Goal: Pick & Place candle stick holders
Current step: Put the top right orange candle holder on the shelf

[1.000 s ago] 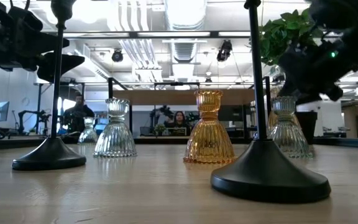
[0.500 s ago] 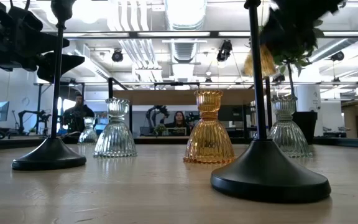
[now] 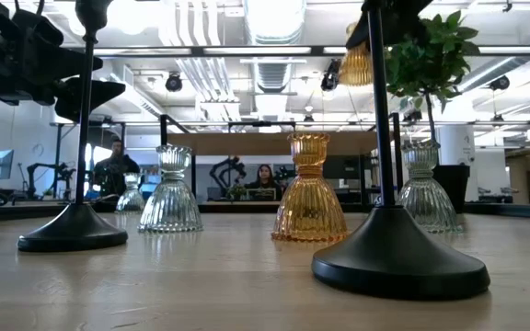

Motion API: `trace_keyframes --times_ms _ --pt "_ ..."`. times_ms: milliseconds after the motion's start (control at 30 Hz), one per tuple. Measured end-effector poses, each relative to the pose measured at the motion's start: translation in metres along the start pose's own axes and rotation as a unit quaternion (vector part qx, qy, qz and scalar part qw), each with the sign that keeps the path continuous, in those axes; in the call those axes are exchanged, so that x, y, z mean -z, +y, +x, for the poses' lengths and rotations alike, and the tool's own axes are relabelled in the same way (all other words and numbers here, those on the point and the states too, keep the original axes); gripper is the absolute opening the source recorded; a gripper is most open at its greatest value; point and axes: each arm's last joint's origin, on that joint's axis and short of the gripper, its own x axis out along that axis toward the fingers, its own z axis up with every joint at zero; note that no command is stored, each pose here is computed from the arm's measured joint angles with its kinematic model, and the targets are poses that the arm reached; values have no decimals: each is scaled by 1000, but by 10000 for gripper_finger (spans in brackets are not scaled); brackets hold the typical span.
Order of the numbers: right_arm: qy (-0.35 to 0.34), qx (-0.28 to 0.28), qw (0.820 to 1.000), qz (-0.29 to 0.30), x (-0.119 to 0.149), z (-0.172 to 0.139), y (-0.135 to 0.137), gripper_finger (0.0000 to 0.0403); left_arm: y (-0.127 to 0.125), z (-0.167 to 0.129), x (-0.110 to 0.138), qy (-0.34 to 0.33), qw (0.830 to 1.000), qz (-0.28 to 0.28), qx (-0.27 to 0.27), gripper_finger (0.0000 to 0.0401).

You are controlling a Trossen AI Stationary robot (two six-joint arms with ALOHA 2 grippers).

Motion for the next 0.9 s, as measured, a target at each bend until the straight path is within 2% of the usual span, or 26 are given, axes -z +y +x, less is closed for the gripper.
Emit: trace_keyframes --times_ms 300,433,633,900 --pt "28 41 998 -44 -16 47 -15 115 0 0 0 0 1000 0 0 323" --pt "4 25 999 -35 -18 65 -18 115 0 0 0 0 1000 0 0 323" --pt "7 40 999 -17 -5 89 -34 115 0 0 0 0 1000 0 0 323" --pt "-2 45 999 0 8 101 -50 115 0 0 0 0 1000 0 0 323"
